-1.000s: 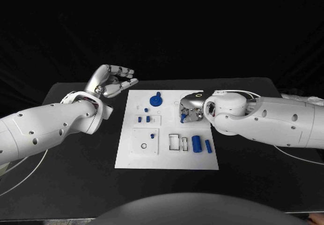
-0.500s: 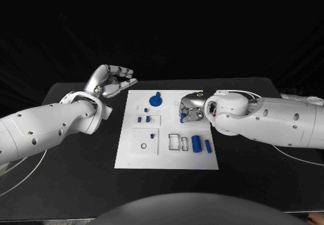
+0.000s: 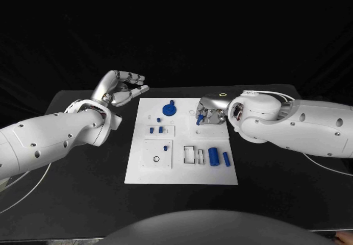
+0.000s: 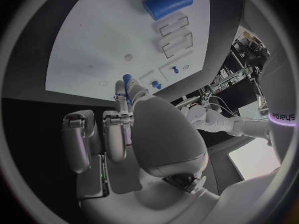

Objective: Assemble the parts on the task board

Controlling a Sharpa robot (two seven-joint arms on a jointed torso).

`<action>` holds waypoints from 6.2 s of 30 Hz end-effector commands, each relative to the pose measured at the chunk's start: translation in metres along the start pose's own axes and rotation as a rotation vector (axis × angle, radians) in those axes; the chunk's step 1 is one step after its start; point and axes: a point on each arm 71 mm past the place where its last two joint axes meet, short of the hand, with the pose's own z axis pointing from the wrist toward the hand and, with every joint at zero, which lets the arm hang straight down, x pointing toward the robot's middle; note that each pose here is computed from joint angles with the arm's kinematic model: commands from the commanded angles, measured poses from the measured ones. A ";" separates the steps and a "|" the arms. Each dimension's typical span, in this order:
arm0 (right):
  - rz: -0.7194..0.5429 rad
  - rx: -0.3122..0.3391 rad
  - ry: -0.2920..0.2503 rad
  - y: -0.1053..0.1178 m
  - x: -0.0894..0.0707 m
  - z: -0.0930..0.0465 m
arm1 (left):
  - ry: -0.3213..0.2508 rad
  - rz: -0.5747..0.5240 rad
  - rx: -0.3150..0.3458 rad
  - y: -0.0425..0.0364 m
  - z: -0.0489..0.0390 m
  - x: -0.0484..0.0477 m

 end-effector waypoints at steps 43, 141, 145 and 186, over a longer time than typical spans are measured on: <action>-0.052 -0.396 0.031 0.138 0.017 0.046 | 0.014 0.002 0.015 -0.0005 0.0068 0.0077; -0.230 -0.418 0.161 0.169 0.050 0.046 | 0.006 0.009 0.013 0.0011 0.0033 0.0027; -0.232 -0.421 0.162 0.169 0.049 0.046 | 0.007 0.009 0.012 0.0012 0.0034 0.0028; -0.242 -0.434 0.245 0.167 0.048 0.043 | 0.006 0.013 0.009 0.0032 0.0041 0.0017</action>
